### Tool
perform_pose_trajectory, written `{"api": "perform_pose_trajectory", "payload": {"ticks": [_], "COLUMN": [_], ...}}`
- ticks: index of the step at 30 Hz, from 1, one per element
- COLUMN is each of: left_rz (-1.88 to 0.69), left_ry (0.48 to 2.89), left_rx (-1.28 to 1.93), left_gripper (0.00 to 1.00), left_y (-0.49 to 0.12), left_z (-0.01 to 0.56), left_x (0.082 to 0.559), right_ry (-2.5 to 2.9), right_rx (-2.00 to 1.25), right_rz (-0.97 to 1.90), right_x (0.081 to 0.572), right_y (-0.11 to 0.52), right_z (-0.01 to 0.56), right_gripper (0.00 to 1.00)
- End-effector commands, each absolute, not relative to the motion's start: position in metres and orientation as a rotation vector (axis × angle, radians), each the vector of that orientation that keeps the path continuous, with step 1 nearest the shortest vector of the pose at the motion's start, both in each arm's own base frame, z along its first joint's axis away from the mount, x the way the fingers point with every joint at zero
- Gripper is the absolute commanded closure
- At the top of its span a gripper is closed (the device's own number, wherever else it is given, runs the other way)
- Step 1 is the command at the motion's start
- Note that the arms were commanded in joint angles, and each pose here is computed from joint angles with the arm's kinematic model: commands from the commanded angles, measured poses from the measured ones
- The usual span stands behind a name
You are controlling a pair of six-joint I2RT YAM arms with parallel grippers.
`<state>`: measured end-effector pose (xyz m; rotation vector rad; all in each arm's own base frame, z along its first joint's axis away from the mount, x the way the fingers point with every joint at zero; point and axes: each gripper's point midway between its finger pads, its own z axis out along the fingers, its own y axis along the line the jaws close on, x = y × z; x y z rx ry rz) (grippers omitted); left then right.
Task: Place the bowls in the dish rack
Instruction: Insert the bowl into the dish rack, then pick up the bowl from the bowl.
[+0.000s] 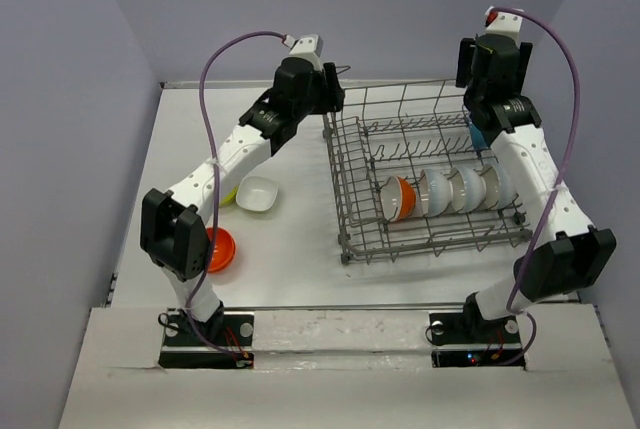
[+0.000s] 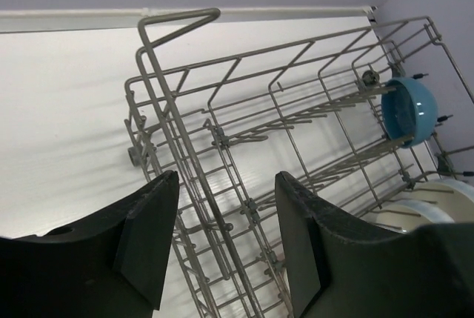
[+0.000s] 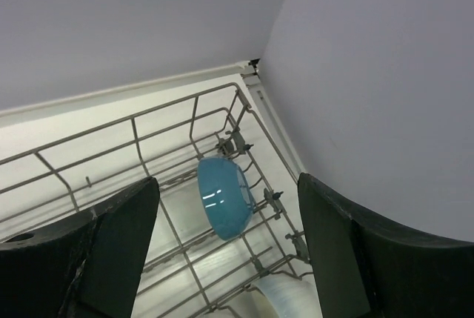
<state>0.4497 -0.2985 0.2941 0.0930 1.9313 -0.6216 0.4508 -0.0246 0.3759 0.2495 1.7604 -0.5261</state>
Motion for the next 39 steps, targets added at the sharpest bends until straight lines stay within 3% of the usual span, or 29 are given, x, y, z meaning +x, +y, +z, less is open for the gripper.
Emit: {"api": "perform_pose_trajectory", "payload": {"ticks": [1,7,11,17,26,39], "left_rz": [-0.522,-0.452,-0.443,-0.316,-0.228,-0.245], "left_ry": [1.825,1.805,1.773,1.858,1.987,2.164], "left_rx": [0.002,-0.172,-0.293,-0.389,-0.588,-0.682], "left_gripper": [0.36,0.35,0.35,0.35,0.34,0.36], "left_y": [-0.269,-0.23,-0.202,-0.16,-0.097,-0.078], "left_z": [0.348,0.341,0.349,0.318,0.267,0.196], "left_x": [0.446,0.427,0.403,0.367,0.291,0.246], "right_ry": [1.737,1.75,1.761,1.834,1.831,1.783], "right_rx": [0.267,0.306,0.295,0.22,0.15,0.083], "right_rz": [-0.405,-0.26,-0.005,0.335,0.443,0.505], "right_x": [0.43,0.405,0.386,0.377,0.355,0.337], "right_y": [-0.014,-0.003,0.027,0.081,0.096,0.104], "right_z": [0.404,0.424,0.425,0.387,0.363,0.373], "right_gripper": [0.2,0.19,0.2,0.24,0.24,0.23]}}
